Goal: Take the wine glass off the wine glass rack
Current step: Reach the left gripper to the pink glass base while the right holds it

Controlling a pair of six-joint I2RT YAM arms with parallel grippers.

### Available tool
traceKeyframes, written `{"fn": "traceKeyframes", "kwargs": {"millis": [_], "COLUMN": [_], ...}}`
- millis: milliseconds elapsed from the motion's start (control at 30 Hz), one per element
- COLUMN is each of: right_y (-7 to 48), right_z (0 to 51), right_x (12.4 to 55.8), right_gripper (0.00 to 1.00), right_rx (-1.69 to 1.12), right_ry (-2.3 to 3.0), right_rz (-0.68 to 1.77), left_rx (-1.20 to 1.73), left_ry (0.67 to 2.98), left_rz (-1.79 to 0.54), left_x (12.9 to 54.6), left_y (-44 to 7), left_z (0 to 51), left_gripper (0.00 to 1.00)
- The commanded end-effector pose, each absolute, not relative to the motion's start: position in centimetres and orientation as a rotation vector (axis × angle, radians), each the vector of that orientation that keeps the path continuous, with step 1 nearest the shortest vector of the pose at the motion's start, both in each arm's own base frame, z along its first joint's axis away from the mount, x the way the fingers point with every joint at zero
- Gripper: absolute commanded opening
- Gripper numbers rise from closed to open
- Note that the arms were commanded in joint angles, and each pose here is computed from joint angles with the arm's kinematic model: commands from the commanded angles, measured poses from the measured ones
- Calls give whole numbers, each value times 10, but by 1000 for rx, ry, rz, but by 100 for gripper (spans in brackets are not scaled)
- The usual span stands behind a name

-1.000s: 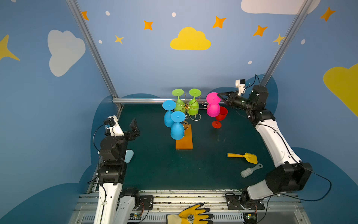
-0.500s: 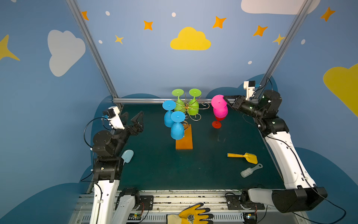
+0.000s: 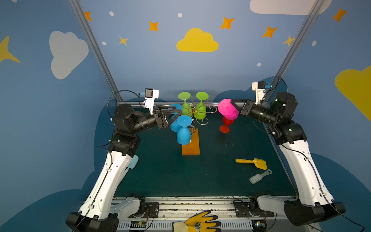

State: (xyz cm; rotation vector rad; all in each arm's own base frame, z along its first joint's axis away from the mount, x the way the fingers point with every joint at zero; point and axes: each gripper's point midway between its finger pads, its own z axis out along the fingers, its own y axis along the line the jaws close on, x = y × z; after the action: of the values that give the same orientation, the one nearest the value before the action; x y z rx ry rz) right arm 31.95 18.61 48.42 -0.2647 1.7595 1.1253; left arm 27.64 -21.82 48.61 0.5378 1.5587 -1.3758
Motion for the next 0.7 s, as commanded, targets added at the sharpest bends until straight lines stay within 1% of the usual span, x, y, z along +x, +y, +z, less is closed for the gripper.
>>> {"fn": "traceKeyframes", "kwargs": {"millis": [0, 333, 667], "right_y": [191, 209, 223], "right_z": [510, 526, 531], "right_x": [298, 272, 257], "right_gripper": [0, 0, 0], "right_rx": [-363, -487, -562], "right_ry": [1680, 1616, 1584], "right_rz": [1093, 1108, 1131], "left_rx": [620, 693, 752], "left_ry": [1551, 1552, 1545], "left_rz": [-1454, -1560, -1629], "left_x": [272, 282, 289], "left_y": [-236, -282, -322], "left_z": [490, 490, 490], "left_gripper": [75, 73, 68]}}
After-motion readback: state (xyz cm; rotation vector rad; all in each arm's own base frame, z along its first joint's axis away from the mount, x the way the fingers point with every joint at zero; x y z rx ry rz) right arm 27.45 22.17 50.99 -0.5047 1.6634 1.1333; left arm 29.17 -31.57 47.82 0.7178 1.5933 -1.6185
